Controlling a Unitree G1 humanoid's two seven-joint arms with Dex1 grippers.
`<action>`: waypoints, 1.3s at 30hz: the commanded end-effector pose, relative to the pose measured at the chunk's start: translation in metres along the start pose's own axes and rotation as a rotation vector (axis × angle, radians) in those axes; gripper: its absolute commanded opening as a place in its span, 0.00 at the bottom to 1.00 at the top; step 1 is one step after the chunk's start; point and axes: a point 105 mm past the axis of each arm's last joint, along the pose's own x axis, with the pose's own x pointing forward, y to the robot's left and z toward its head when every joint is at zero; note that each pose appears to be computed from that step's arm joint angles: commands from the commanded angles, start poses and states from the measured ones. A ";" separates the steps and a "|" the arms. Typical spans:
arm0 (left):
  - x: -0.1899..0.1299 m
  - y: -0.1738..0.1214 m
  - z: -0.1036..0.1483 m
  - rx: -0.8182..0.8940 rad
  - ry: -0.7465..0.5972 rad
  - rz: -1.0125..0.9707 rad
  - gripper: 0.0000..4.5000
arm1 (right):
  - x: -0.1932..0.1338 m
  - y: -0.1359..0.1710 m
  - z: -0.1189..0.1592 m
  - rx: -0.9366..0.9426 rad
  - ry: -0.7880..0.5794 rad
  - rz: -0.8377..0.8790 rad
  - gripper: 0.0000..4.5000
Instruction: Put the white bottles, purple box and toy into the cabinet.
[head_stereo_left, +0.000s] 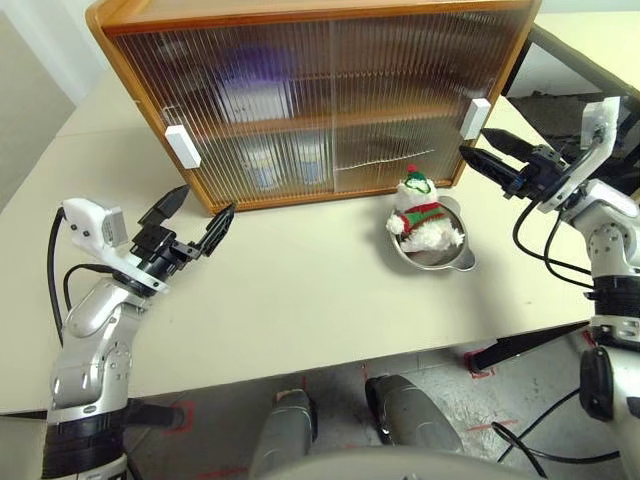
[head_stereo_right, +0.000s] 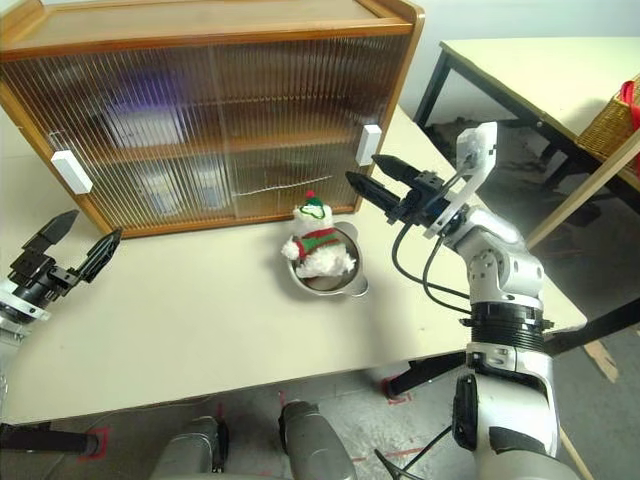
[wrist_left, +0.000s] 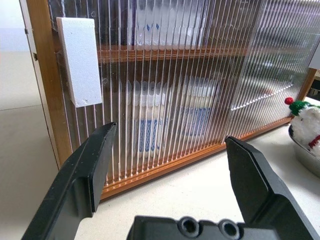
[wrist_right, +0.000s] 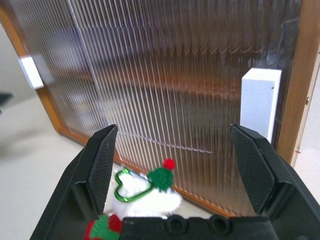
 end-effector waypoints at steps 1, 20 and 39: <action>-0.005 -0.003 -0.003 0.000 0.021 -0.005 1.00 | -0.003 0.001 -0.005 0.019 0.025 0.007 1.00; -0.020 -0.007 -0.008 0.006 0.068 -0.076 1.00 | -0.011 -0.024 -0.010 0.032 0.069 -0.126 0.86; -0.038 -0.062 0.020 -0.057 -0.069 -0.361 1.00 | -0.012 -0.056 0.003 0.023 0.003 -0.294 0.01</action>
